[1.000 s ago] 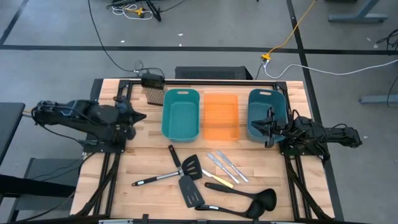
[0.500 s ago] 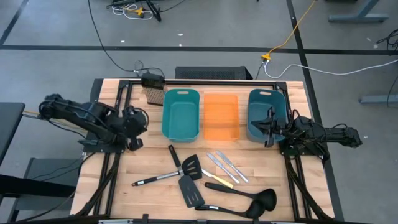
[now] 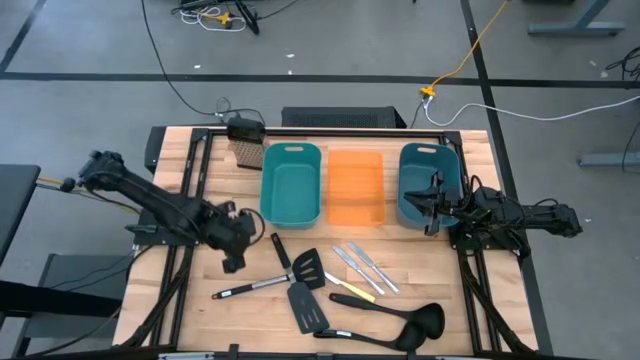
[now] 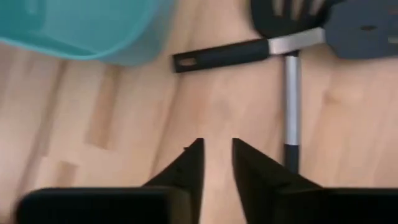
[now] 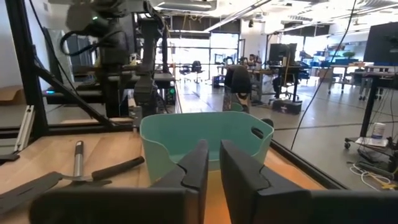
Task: Pick & Place Kitchen Items
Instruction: Put the top black spatula into the green bin
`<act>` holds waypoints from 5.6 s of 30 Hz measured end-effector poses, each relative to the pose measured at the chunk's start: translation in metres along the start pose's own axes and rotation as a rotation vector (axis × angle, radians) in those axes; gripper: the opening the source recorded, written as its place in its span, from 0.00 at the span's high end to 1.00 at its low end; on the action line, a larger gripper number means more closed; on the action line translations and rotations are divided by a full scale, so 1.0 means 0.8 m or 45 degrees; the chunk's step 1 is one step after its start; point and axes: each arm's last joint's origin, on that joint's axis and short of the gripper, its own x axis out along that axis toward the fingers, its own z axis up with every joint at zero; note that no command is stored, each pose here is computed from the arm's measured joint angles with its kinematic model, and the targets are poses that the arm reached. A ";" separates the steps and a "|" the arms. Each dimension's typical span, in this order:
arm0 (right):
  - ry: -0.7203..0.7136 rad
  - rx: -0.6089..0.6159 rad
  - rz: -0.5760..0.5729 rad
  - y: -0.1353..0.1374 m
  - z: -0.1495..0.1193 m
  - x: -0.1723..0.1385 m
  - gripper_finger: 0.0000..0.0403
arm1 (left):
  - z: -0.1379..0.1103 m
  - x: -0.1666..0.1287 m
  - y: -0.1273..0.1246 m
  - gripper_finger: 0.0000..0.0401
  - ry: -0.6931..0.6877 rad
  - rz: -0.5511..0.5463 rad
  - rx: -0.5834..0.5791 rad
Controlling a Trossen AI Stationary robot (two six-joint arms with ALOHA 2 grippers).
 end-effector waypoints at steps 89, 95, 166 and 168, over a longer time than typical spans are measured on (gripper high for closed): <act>-0.002 0.000 -0.003 0.000 0.000 0.000 0.83 | -0.016 0.124 -0.115 0.79 0.738 0.032 0.299; -0.002 -0.001 -0.003 0.000 0.000 0.000 0.83 | -0.007 0.104 -0.107 0.79 0.861 0.070 0.325; -0.002 -0.016 -0.003 0.000 0.000 0.000 0.83 | 0.043 0.065 -0.098 0.79 1.240 -0.526 0.029; -0.002 -0.016 -0.004 0.000 0.000 0.000 0.83 | 0.037 0.062 -0.102 0.79 1.259 -0.519 0.059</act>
